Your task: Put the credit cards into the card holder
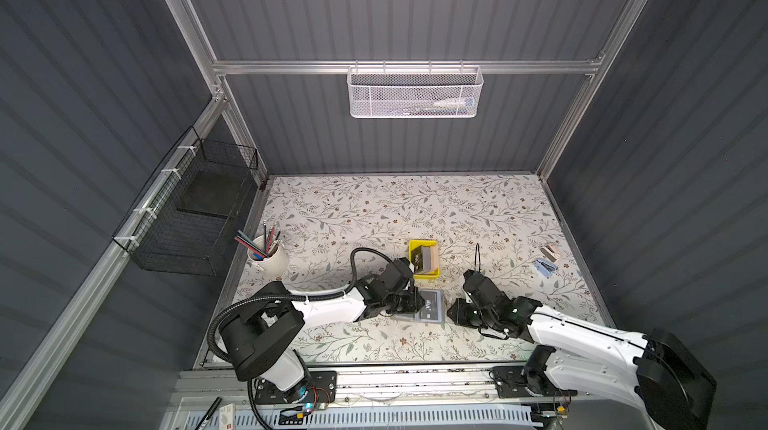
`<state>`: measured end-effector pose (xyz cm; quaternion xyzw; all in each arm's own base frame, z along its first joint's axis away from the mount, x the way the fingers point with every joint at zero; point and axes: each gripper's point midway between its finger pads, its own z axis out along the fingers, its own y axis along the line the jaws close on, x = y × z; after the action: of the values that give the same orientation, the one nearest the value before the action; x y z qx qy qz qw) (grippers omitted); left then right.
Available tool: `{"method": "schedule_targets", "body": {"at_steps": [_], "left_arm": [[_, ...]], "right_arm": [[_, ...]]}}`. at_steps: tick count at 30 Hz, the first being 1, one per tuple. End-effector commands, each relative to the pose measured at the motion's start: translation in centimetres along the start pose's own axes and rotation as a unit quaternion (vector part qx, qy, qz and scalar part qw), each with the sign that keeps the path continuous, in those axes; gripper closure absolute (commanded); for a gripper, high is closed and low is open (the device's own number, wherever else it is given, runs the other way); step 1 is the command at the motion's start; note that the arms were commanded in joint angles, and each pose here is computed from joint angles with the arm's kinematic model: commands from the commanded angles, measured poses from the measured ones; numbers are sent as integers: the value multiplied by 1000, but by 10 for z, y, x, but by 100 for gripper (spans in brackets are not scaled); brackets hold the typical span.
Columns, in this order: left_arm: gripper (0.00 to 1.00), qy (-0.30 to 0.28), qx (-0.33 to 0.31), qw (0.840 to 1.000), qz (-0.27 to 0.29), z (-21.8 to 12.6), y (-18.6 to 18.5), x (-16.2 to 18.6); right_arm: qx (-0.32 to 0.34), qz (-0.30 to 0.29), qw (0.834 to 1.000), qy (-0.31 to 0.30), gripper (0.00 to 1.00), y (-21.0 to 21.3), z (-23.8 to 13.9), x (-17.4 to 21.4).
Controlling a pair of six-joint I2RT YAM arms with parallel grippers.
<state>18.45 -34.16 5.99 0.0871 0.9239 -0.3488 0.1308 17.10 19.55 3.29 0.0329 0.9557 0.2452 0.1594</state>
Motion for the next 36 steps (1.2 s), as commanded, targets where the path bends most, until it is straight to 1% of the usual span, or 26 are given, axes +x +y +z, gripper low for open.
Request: {"method": "schedule_targets", "body": {"at_steps": [1,3,5,10,16,23,36], "left_arm": [[76,-12,-2,1000,-4,-7,0,-2],[76,-17,1,1000,-8,-10,-1,-4],[76,-21,2,1000,-13,-13,1,-5],[75,-34,5,999,-23,-20,6,-6],[74,-35,7,999,-10,-23,7,-4],[73,-46,7,999,-9,-26,12,-3],[73,-45,9,999,-7,-24,15,0]], "right_arm": [[-3,2,1000,2,79,3,3,0],[-7,1,1000,2,79,6,3,-2],[6,1,1000,14,79,1,10,2],[14,4,1000,7,80,0,13,-3],[19,8,1000,0,80,2,14,-8],[22,11,1000,-7,80,2,14,-14],[22,12,1000,-14,81,4,11,-28]]}}
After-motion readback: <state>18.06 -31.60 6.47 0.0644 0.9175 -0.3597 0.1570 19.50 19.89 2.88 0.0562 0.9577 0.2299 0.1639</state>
